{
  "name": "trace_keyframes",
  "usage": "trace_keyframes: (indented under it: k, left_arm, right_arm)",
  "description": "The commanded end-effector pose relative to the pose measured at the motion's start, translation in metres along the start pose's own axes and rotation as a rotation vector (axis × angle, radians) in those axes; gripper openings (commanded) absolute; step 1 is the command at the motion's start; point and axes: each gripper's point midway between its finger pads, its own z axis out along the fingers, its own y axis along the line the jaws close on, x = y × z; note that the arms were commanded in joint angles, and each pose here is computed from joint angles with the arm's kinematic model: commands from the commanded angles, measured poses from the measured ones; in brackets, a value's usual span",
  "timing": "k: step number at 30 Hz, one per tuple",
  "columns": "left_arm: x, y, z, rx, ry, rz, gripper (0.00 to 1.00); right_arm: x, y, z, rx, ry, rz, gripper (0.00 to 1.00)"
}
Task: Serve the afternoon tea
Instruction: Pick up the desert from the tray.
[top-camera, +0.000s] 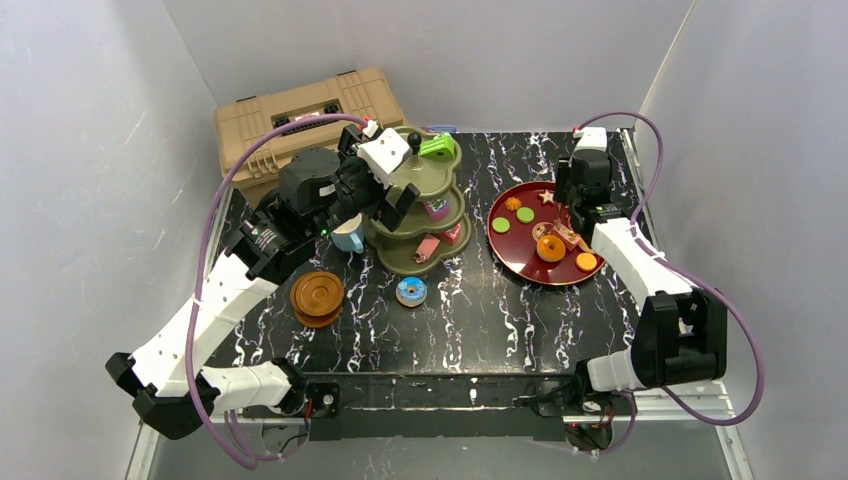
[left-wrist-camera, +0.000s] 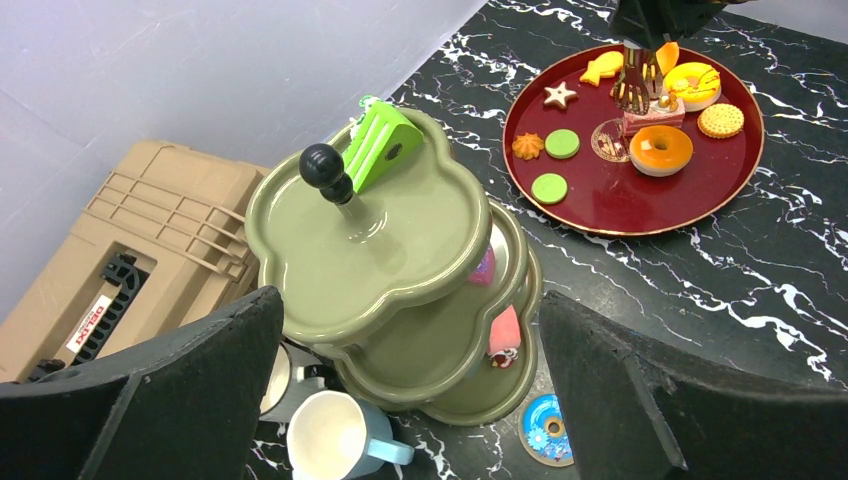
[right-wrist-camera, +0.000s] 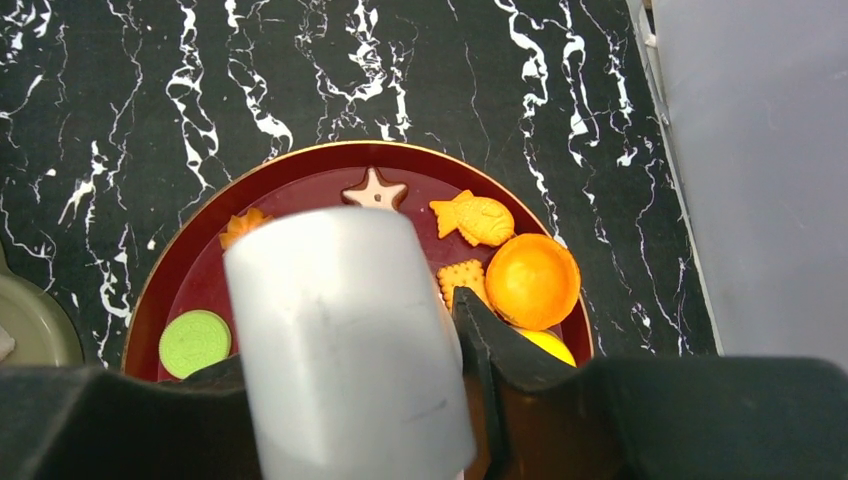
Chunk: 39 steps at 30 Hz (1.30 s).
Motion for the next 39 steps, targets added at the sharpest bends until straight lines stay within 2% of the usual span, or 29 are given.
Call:
trace_keyframes:
  k: [1,14,31,39]
  left_arm:
    - [-0.019,0.008,-0.012,-0.018,-0.057,-0.013,0.98]
    - [-0.02,0.009,-0.013,-0.024,-0.062,-0.014,0.98]
    - [-0.022,0.014,-0.015,-0.038,-0.072,-0.015,0.98]
    - [-0.022,0.014,-0.015,-0.035,-0.068,-0.018,0.98]
  right_arm:
    - [-0.045,0.003,0.001,-0.024,-0.119,0.048,0.47]
    - [-0.042,0.001,0.012,-0.037,-0.107,0.048,0.54]
    - [-0.018,-0.004,0.031,-0.022,-0.049,0.018,0.49]
    - [0.007,-0.011,0.022,-0.005,0.0,0.003,0.48]
